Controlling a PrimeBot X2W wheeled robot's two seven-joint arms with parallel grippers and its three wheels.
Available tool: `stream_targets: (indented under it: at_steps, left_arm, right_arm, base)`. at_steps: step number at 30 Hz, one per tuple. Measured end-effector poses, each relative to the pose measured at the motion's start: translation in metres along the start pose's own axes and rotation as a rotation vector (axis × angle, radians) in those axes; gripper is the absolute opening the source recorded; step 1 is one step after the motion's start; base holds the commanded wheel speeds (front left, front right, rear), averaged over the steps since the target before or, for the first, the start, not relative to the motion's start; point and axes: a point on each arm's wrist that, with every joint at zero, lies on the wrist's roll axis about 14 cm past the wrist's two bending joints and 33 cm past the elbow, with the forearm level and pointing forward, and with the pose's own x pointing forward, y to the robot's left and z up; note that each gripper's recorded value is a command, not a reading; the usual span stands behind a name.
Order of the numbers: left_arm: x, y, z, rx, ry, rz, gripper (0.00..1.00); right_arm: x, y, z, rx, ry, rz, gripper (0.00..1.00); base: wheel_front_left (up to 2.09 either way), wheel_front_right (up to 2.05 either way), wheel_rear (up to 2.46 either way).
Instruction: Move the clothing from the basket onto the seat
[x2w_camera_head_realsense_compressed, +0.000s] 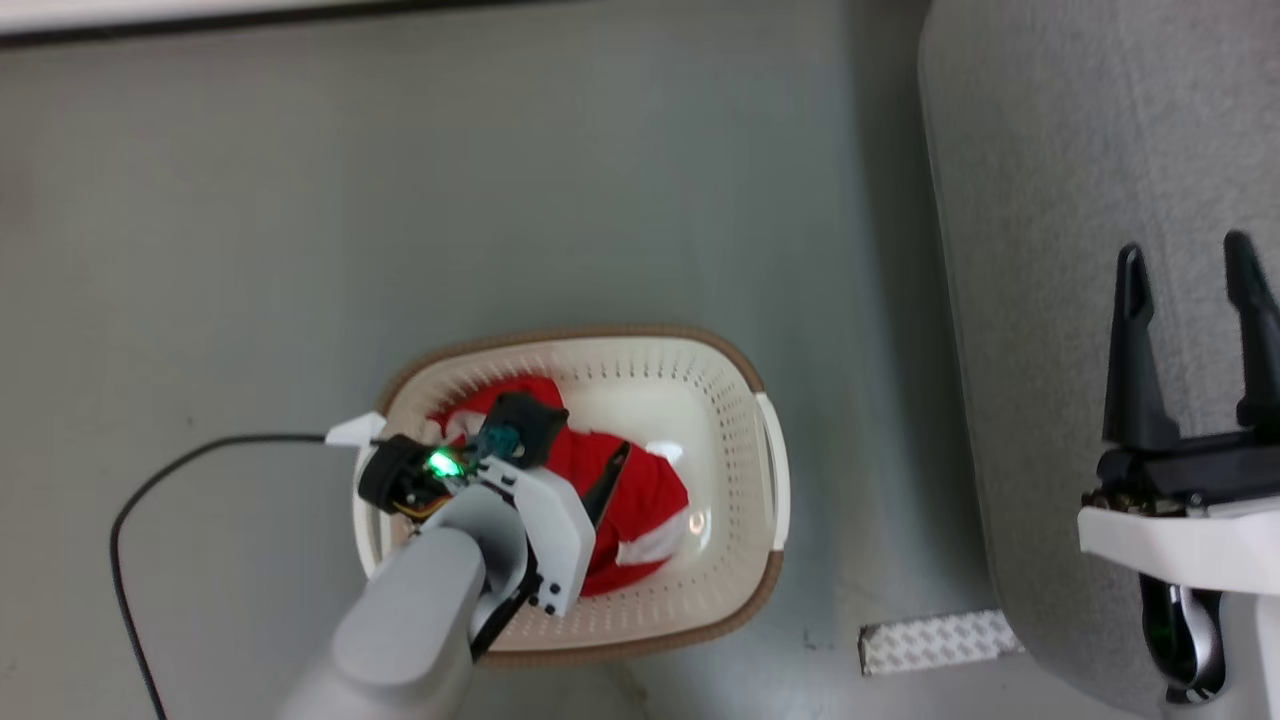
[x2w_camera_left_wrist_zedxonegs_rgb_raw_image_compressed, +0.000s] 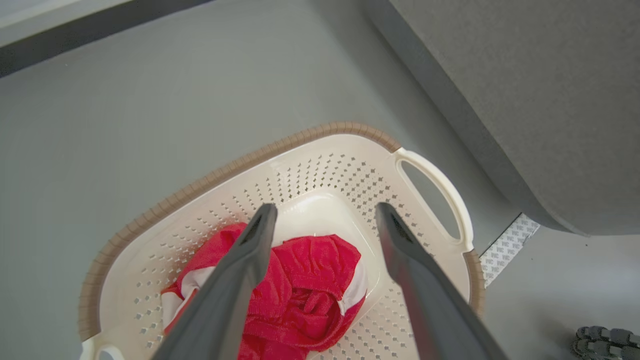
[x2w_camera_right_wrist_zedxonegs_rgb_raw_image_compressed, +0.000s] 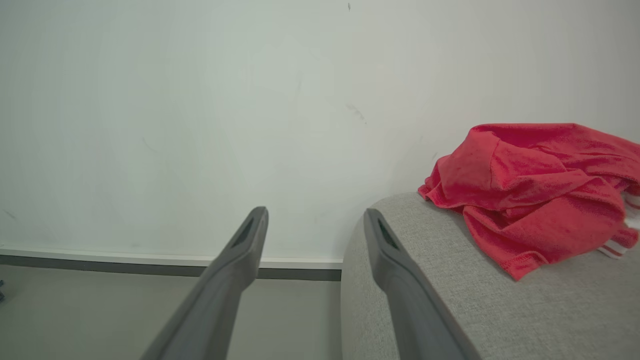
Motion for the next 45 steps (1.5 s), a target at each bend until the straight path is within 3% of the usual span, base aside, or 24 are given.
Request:
stream_targets:
  at_steps: [12, 30, 45]
  left_arm:
    - [0.063, 0.014, -0.103, -0.04, 0.328, -0.022, 1.0]
    - [0.097, 0.057, -0.165, -0.059, 0.491, 0.085, 1.0]
    - [0.115, 0.051, -0.202, -0.078, 0.554, 0.04, 1.0]
  right_arm:
    - [0.032, -0.011, -0.049, -0.018, 0.033, 0.003, 1.0]
    - [0.053, 0.012, -0.066, -0.053, -0.019, 0.099, 1.0]
    - [0.046, 0.003, -0.104, -0.05, 0.056, 0.084, 1.0]
  base:
    - [0.0, 0.0, 0.0]
    - [0.0, 0.0, 0.0]
    - [0.0, 0.0, 0.0]
